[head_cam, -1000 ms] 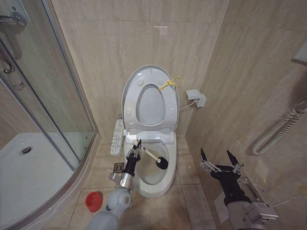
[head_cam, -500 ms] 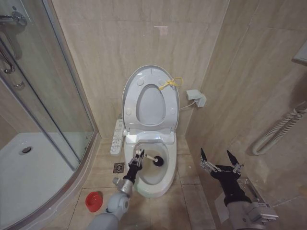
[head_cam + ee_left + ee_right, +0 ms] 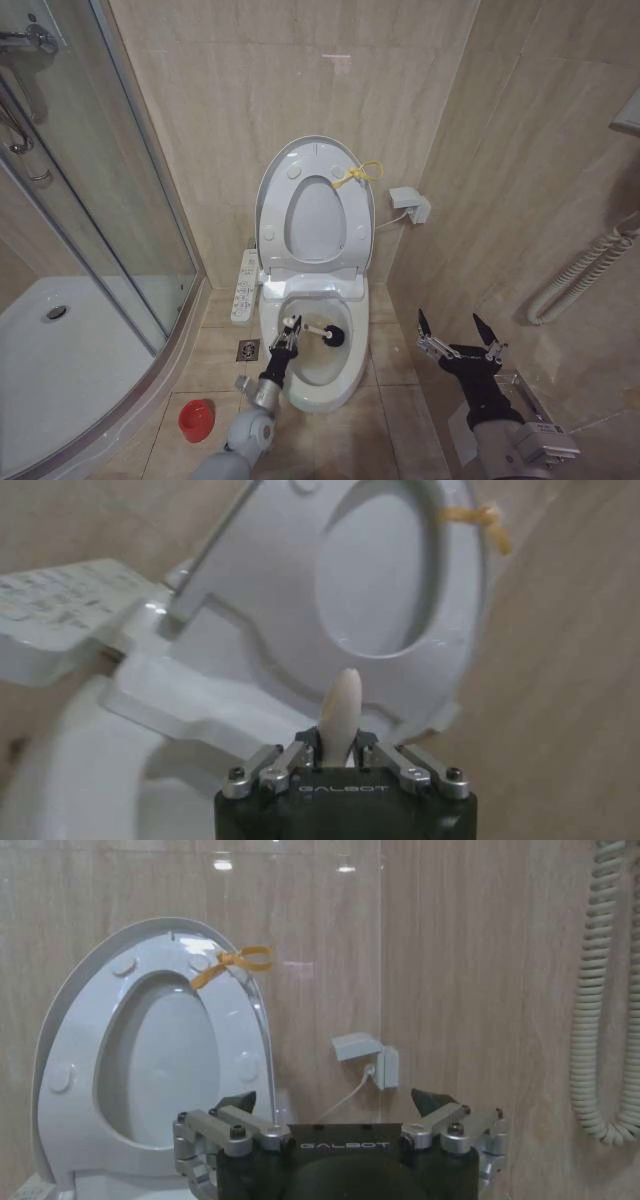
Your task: Open the toilet lid, clean the toilet bowl with a toilet brush, close the toilet lid, and flush.
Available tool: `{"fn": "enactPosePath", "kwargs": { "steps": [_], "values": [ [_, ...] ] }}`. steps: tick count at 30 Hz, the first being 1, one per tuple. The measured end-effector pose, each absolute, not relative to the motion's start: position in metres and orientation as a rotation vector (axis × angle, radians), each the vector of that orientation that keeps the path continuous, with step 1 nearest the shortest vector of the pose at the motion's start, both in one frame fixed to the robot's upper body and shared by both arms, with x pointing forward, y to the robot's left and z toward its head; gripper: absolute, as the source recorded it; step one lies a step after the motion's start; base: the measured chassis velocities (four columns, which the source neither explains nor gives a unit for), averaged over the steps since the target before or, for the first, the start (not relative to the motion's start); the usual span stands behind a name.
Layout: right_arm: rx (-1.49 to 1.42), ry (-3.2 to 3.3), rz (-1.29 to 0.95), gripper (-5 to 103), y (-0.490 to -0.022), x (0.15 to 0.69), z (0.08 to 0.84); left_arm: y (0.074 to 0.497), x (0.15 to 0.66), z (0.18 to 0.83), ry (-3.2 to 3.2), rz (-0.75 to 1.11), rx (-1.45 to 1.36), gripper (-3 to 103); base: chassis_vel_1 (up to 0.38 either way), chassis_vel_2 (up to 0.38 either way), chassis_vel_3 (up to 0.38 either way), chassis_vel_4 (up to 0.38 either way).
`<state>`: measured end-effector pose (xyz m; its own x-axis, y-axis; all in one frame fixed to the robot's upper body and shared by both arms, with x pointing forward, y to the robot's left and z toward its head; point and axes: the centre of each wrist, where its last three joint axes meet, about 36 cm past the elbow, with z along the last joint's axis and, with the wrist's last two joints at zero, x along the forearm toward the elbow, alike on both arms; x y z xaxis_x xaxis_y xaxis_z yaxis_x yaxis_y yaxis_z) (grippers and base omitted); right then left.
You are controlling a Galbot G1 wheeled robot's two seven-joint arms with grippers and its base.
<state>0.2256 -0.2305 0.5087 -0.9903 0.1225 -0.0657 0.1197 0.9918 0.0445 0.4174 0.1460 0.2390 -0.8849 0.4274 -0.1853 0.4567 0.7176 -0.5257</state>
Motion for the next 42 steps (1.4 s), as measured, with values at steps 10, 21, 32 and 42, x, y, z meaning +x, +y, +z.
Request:
{"fn": "enactPosePath", "kwargs": {
  "steps": [10, 21, 32, 42],
  "values": [
    [0.187, 3.067, 0.062, 100, -0.231, 0.226, 0.509, 0.160, 0.387, 0.272, 2.792, -1.072, 0.737, 22, 0.000, 0.000, 0.000, 0.000],
    [0.187, 3.067, 0.062, 100, -0.231, 0.226, 0.509, 0.168, 0.370, 0.281, 2.866, -1.168, 0.609, 22, 0.000, 0.000, 0.000, 0.000],
    [0.187, 3.067, 0.062, 100, -0.231, 0.226, 0.509, 0.157, 0.422, 0.260, 2.932, -0.896, 0.640, 22, 0.000, 0.000, 0.000, 0.000],
    [0.187, 3.067, 0.062, 100, -0.231, 0.226, 0.509, 0.166, 0.409, 0.279, 2.872, -0.917, 0.607, 22, 0.000, 0.000, 0.000, 0.000]
  ]
}}
